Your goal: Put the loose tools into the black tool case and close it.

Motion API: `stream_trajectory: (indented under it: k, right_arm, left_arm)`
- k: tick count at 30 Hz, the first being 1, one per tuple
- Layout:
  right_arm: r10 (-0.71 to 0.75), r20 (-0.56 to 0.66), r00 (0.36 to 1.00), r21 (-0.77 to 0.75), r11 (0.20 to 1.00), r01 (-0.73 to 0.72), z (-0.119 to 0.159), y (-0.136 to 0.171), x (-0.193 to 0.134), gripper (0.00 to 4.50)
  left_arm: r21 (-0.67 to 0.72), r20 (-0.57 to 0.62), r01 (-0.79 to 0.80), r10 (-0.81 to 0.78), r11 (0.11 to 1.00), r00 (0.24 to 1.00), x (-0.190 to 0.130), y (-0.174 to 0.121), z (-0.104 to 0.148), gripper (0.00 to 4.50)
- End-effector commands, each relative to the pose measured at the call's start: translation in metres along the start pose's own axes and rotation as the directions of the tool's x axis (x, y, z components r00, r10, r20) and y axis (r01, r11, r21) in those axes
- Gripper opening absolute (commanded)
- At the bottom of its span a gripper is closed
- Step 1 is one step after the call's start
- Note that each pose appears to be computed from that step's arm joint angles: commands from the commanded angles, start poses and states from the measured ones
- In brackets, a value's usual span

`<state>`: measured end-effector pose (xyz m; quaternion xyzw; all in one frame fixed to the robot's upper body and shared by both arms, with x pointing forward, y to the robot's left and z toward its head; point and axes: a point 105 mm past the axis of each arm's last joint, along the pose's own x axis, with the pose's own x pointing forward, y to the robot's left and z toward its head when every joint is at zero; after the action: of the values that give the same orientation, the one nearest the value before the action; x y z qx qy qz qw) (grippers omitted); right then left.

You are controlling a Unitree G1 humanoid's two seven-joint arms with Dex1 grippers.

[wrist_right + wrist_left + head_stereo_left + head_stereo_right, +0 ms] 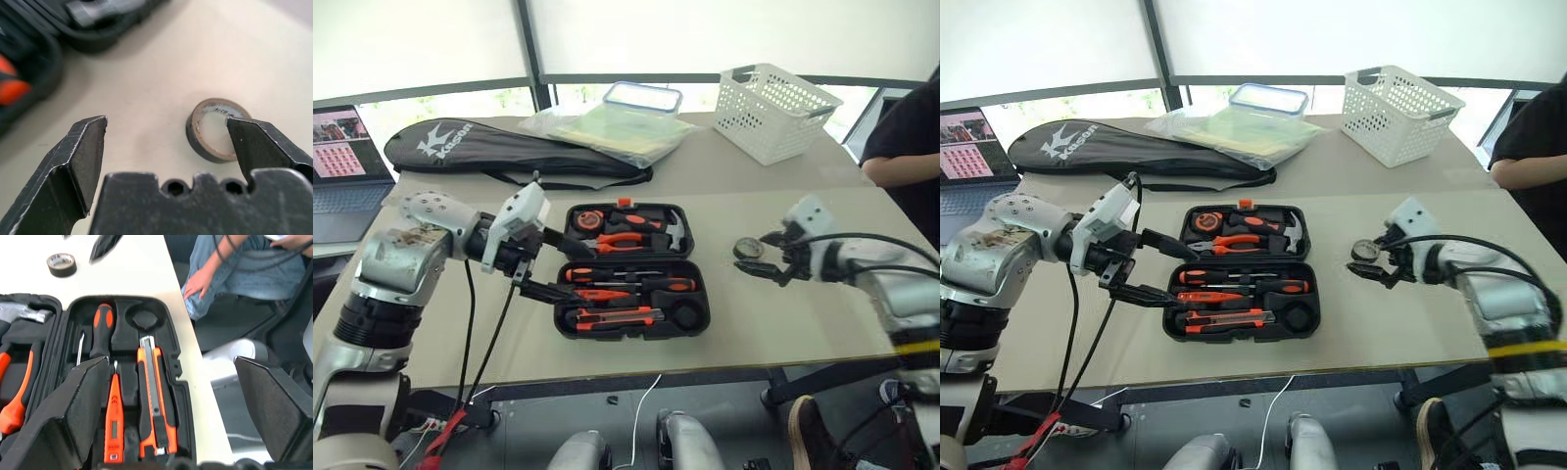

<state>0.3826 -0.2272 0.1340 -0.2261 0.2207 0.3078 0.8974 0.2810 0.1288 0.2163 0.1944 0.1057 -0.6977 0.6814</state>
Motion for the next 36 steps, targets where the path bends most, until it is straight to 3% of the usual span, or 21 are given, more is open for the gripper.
stream_trajectory:
  k: [1,2,5,16,20,23,29,36]
  right_arm:
    - [-0.048,-0.015,0.999,-0.041,0.998,0.047,0.006,-0.014,0.006,4.5]
    - [-0.048,-0.02,0.999,-0.042,0.998,0.048,0.006,-0.015,0.009,4.5]
    - [-0.064,-0.04,0.997,-0.038,0.997,0.062,0.003,-0.018,0.018,3.81]
    - [-0.012,0.034,0.999,-0.033,0.999,0.013,0.019,-0.019,0.01,0.14]
    - [0.198,0.232,0.952,-0.093,0.979,-0.181,0.068,0.017,-0.009,0.06]
    - [0.464,0.278,0.841,-0.266,0.879,-0.397,0.092,0.08,-0.033,0.06]
    - [0.608,0.117,0.786,-0.338,0.768,-0.544,0.069,0.144,-0.037,0.06]
    - [0.589,0.014,0.808,-0.326,0.766,-0.553,0.044,0.153,-0.024,0.06]
  left_arm:
    - [0.043,0.013,-0.027,0.026,0.999,1.0,-0.003,-0.004,0.009,4.44]
    - [0.044,0.01,-0.03,0.029,0.999,1.0,-0.003,-0.005,0.009,4.44]
    - [0.053,0.004,-0.058,0.058,0.997,0.998,-0.003,-0.005,0.008,4.5]
    - [0.083,-0.051,-0.061,0.065,0.995,0.997,-0.003,-0.004,-0.002,4.5]
    - [0.085,-0.076,-0.038,0.045,0.996,0.996,-0.002,-0.005,-0.007,4.5]
    - [0.093,-0.132,0.001,0.011,0.996,0.991,-0.001,-0.011,-0.02,4.5]
    - [0.112,-0.162,0.017,0.002,0.994,0.987,0.002,-0.012,-0.029,4.5]
    - [0.121,-0.164,0.014,0.006,0.993,0.986,0.003,-0.01,-0.029,4.5]
